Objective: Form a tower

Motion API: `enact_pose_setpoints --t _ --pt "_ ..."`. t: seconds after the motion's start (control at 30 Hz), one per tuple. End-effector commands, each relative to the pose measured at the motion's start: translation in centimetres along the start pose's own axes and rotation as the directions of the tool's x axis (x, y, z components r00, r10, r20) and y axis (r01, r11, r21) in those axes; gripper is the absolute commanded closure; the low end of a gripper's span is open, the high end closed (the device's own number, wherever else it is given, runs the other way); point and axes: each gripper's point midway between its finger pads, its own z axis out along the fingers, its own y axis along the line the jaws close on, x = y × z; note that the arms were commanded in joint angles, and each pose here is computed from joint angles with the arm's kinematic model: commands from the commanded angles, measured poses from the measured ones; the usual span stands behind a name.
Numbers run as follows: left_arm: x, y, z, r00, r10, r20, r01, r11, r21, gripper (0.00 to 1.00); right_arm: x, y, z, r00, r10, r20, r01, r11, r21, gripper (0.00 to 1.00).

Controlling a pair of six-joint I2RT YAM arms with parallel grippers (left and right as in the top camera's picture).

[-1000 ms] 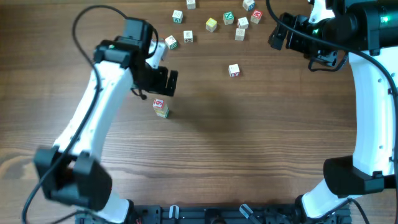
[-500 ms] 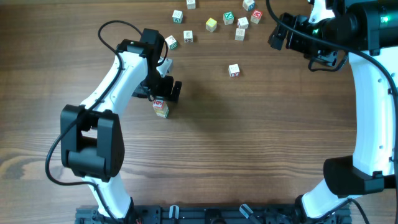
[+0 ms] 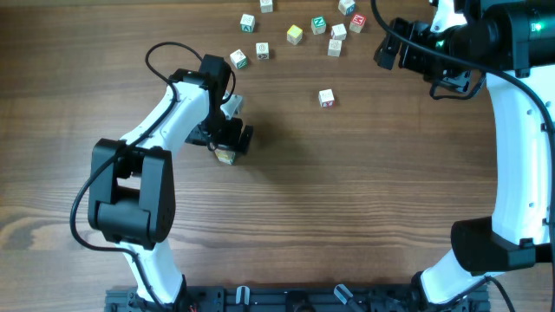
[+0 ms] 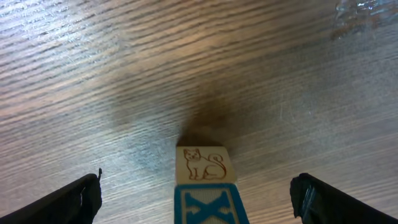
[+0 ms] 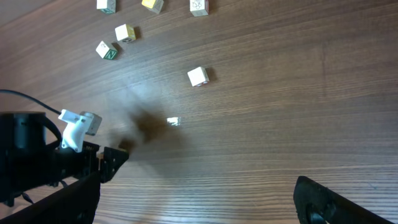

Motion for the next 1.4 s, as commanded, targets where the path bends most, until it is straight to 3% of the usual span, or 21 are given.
enact_pose_setpoints --t 0.0,0.4,0.5,0.8,0.97,1.2,1.37 --pt "-0.1 0.5 0.7 0.999 0.039 -0.004 -0.039 0.999 -0.024 0.00 -0.1 -0.2 0.0 1.000 -0.010 0.006 0.010 1.000 0.012 0.00" --pt "-0.6 1.3 0.7 0.995 0.095 0.009 -0.095 0.993 -0.074 0.00 -0.1 -0.2 0.0 1.000 -0.010 0.006 0.010 1.000 0.012 0.00" --pt "-0.5 0.8 0.7 0.994 0.110 0.005 -0.110 0.991 -0.074 0.14 -0.1 -0.2 0.0 1.000 -0.011 0.006 0.011 1.000 0.012 0.00" --pt "-0.4 0.3 0.8 0.991 0.133 -0.008 -0.133 0.987 -0.095 0.08 -0.1 -0.2 0.0 1.000 -0.011 0.006 0.011 1.000 0.012 0.00" --pt "-0.4 0.3 0.8 0.991 0.132 -0.008 -0.133 0.987 -0.095 0.21 -0.1 -0.2 0.0 1.000 -0.011 0.006 0.011 1.000 0.012 0.00" --pt "0.2 0.4 1.9 0.991 0.132 -0.013 -0.133 0.987 -0.093 0.16 -0.1 -0.2 0.0 1.000 -0.010 0.006 0.010 1.000 0.012 0.00" --pt "0.2 0.4 1.9 0.991 0.132 -0.013 -0.133 0.987 -0.094 0.20 -0.1 -0.2 0.0 1.000 -0.010 0.006 0.010 1.000 0.012 0.00"
